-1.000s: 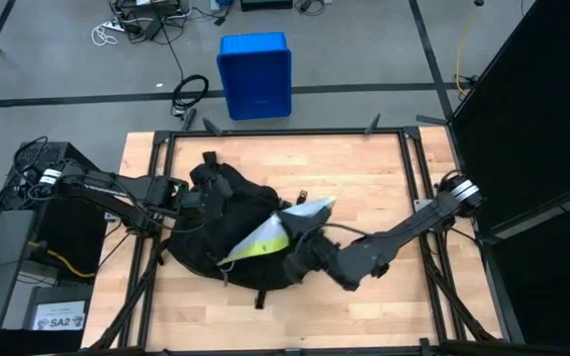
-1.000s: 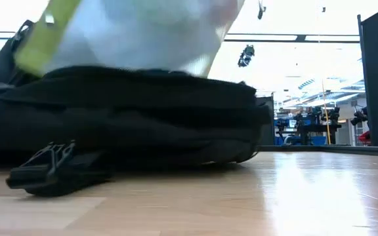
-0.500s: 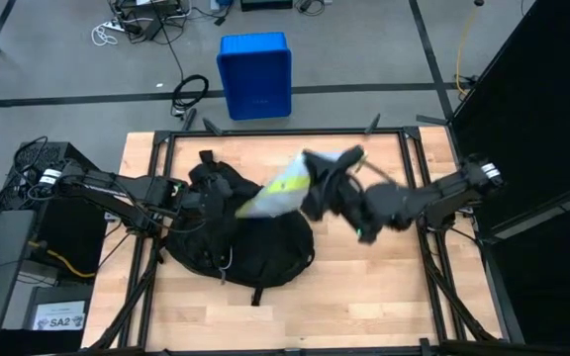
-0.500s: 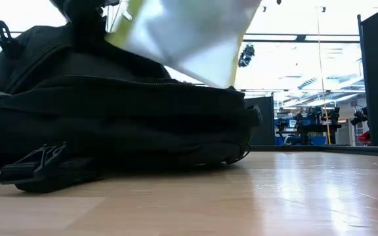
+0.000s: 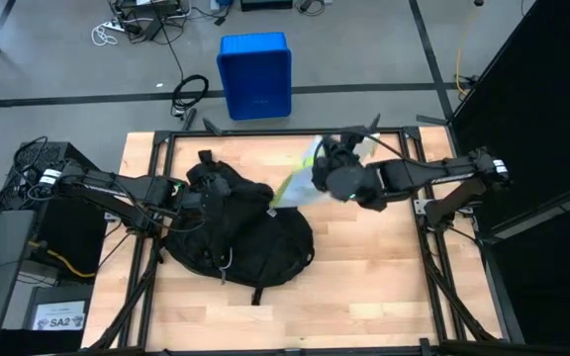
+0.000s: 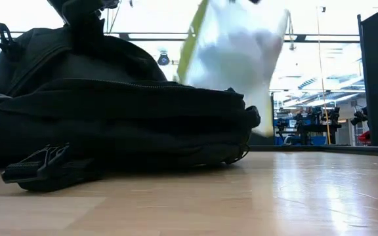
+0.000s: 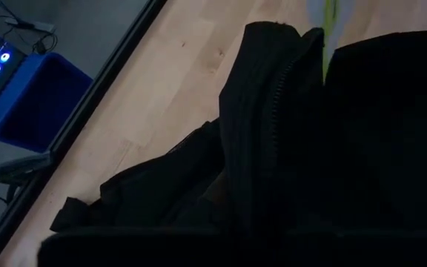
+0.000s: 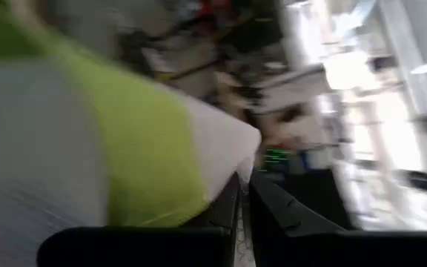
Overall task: Unpack backpack
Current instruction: Remove the zip lock bag from the backpack
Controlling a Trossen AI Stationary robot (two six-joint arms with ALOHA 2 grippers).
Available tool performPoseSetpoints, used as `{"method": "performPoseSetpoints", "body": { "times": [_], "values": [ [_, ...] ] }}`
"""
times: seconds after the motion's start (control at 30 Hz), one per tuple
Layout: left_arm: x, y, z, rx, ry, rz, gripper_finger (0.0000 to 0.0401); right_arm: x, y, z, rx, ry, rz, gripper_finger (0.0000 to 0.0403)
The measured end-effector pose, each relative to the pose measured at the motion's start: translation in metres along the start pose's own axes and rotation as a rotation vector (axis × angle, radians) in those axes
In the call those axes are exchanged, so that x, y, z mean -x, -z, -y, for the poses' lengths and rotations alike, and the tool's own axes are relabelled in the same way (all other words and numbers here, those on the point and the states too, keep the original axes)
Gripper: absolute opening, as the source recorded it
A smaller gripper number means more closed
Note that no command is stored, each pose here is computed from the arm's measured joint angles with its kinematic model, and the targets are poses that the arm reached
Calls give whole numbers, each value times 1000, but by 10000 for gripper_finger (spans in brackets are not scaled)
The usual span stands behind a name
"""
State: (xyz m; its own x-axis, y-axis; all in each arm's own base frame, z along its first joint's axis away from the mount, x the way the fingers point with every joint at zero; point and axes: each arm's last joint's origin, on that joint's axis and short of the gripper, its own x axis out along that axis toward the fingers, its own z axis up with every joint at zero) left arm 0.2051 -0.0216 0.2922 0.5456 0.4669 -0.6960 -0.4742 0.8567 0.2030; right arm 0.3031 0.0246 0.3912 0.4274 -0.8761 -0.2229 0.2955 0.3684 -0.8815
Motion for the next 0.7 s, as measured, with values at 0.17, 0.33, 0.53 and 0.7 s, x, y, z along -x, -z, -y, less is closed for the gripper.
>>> {"method": "performPoseSetpoints", "body": {
  "times": [0.17, 0.33, 0.53, 0.7],
  "values": [
    [0, 0, 0, -1, 0, -1, 0, -5, 29, -8, -30, -56, -146, 0],
    [0, 0, -1, 0, -12, 5, 0, 4, 39, -12, -49, -80, -180, 0],
    [0, 0, -1, 5, -14, 6, 0, 30, 34, -26, -139, -269, -122, 0],
    [0, 0, -1, 18, -15, 6, 0, 54, 41, -61, -129, -504, -113, 0]
  ]
}}
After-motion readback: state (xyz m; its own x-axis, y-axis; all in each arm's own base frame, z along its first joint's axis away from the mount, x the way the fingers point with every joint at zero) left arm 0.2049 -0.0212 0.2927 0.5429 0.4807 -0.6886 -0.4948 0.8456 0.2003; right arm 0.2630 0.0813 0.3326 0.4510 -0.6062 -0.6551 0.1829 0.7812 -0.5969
